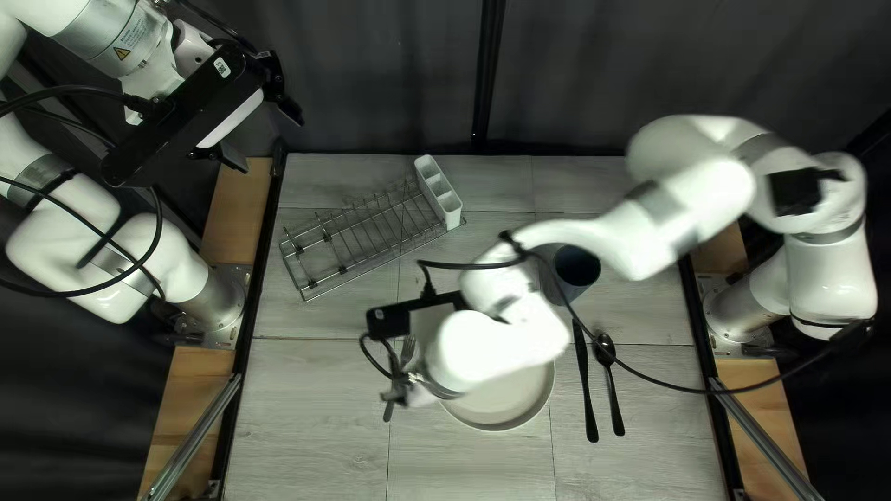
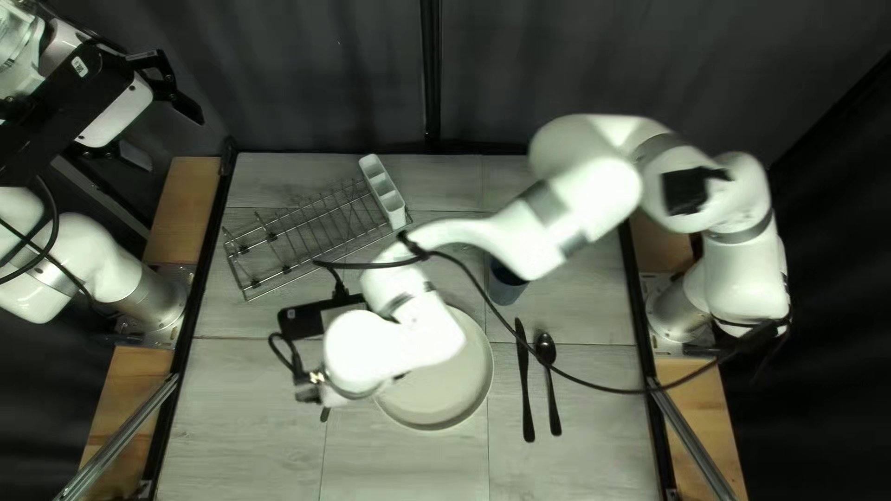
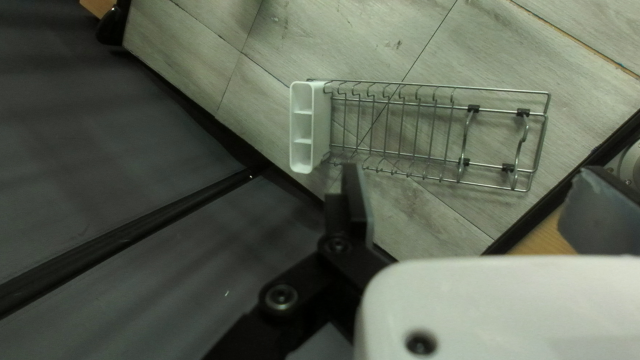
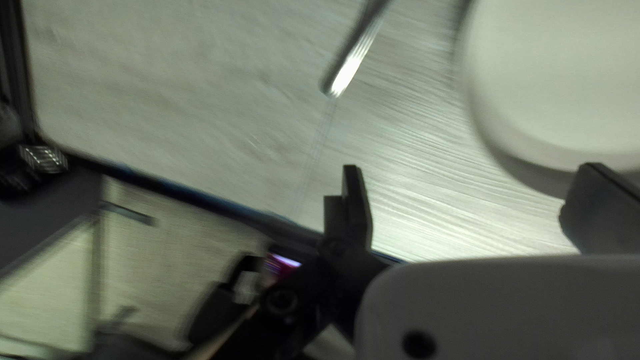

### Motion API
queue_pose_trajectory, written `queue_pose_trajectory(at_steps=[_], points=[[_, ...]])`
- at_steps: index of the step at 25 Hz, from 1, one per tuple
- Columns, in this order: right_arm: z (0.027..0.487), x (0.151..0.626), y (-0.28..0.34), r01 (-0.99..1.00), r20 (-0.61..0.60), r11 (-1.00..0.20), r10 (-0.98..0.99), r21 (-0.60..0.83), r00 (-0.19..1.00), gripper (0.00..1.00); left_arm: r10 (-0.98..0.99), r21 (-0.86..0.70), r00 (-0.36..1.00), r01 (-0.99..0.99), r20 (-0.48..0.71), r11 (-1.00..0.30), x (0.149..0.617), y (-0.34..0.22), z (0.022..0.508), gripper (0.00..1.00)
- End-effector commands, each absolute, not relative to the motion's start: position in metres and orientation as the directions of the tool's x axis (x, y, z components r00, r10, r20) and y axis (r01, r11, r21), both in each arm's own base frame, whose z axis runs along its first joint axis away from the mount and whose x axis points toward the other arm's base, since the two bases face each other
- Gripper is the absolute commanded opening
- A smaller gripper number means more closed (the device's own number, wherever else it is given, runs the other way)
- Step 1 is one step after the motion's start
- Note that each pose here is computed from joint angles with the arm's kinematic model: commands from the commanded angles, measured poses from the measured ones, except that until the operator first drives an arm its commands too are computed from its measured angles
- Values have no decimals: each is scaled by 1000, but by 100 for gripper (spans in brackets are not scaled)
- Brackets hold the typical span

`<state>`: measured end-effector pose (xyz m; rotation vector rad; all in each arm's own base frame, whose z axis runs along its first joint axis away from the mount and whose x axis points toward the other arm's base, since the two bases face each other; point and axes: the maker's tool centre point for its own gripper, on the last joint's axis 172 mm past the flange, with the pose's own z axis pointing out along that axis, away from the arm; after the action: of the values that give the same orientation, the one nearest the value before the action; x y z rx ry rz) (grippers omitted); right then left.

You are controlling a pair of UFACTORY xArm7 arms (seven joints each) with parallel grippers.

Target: Pick up and place plate onto table. Place down one fork to the left of the plate. Place spoon and knife to the right of the plate. Place cup above the knife and spoon

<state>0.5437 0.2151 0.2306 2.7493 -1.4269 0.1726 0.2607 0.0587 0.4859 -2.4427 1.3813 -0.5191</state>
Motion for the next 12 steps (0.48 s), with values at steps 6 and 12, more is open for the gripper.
queue_pose_trajectory(at_steps=[6,12], points=[[279,461,246,-592,176,-801,-571,95,802,100,-863,-415,476,-760,168,-500,261,59,486,100],[279,461,246,-592,176,-801,-571,95,802,100,-863,-415,476,-760,168,-500,261,59,486,100]])
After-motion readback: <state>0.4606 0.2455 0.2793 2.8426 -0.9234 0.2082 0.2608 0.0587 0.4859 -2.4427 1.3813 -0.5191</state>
